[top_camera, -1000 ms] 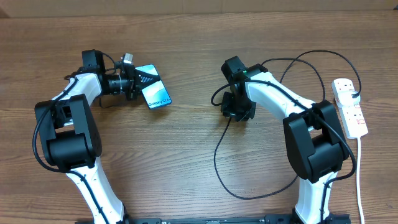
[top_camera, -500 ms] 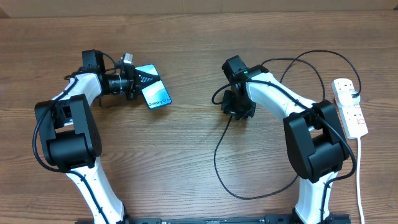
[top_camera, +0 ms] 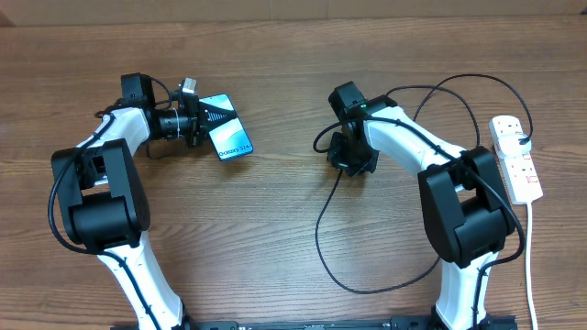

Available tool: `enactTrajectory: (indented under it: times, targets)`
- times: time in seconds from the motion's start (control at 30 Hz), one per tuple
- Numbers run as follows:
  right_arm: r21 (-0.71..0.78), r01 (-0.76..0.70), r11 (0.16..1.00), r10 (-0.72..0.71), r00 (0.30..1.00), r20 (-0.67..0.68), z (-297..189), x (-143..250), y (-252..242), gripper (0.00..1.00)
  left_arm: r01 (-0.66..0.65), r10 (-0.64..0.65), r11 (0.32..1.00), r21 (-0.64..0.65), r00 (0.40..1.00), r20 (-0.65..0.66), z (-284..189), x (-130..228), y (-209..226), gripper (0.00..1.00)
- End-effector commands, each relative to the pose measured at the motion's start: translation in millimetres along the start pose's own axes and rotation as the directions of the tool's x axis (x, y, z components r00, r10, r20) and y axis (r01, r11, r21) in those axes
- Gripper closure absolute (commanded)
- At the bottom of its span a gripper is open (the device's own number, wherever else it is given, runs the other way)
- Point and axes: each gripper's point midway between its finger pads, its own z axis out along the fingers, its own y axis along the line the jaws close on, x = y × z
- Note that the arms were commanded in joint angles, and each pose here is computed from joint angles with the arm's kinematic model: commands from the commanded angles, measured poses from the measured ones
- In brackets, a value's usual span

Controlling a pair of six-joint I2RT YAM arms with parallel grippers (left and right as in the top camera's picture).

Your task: Plug charger to phone and switch on socket

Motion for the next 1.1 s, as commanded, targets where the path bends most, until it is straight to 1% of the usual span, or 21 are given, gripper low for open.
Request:
enactTrajectory:
  times: [0.0,0.27,0.43,0.6,0.67,0.73,0.8,1.07]
  targets:
    - [0.02,-0.032,0.999,0.032,0.999,-0.014,11.8,-2.6,-9.4,0.78,-0.025,0.025,0.998,0.052,1.0,-0.012,-4.1,4.3,-23.6,0.96]
    - [0.017,-0.035,0.999,0.036,0.999,-0.015,11.6,-3.8,-10.3,0.79,-0.025,0.025,0.998,0.052,1.0,-0.012,-4.1,4.3,-23.6,0.96]
    - [0.017,-0.035,0.999,0.035,0.999,-0.015,11.6,-3.5,-10.3,0.89,-0.025,0.025,0.998,0.052,1.0,-0.012,-4.1,4.3,-23.6,0.96]
    - [0.013,-0.027,1.0,0.028,0.999,-0.019,11.6,-3.0,-9.5,0.94,-0.025,0.026,0.998,0.052,1.0,-0.012,-4.1,4.3,-23.5,0.96]
    - [0.011,-0.028,1.0,0.028,0.999,-0.02,11.6,-3.0,-9.3,0.93,-0.025,0.025,0.998,0.052,1.0,-0.012,-4.1,4.3,-23.5,0.96]
    - [0.01,-0.028,1.0,0.028,0.999,-0.019,11.6,-3.2,-9.1,0.85,-0.026,0.026,0.998,0.052,1.0,-0.011,-4.1,4.2,-23.5,0.96]
    - [0.008,-0.027,1.0,0.028,0.999,-0.017,11.6,-3.8,-8.6,0.83,-0.026,0.026,0.998,0.052,1.0,-0.011,-4.1,4.2,-23.5,0.96]
    - [0.005,-0.027,1.0,0.028,1.0,-0.013,11.6,-4.6,-7.8,0.83,-0.025,0.026,0.999,0.049,1.0,-0.01,-4.1,4.0,-22.9,0.96]
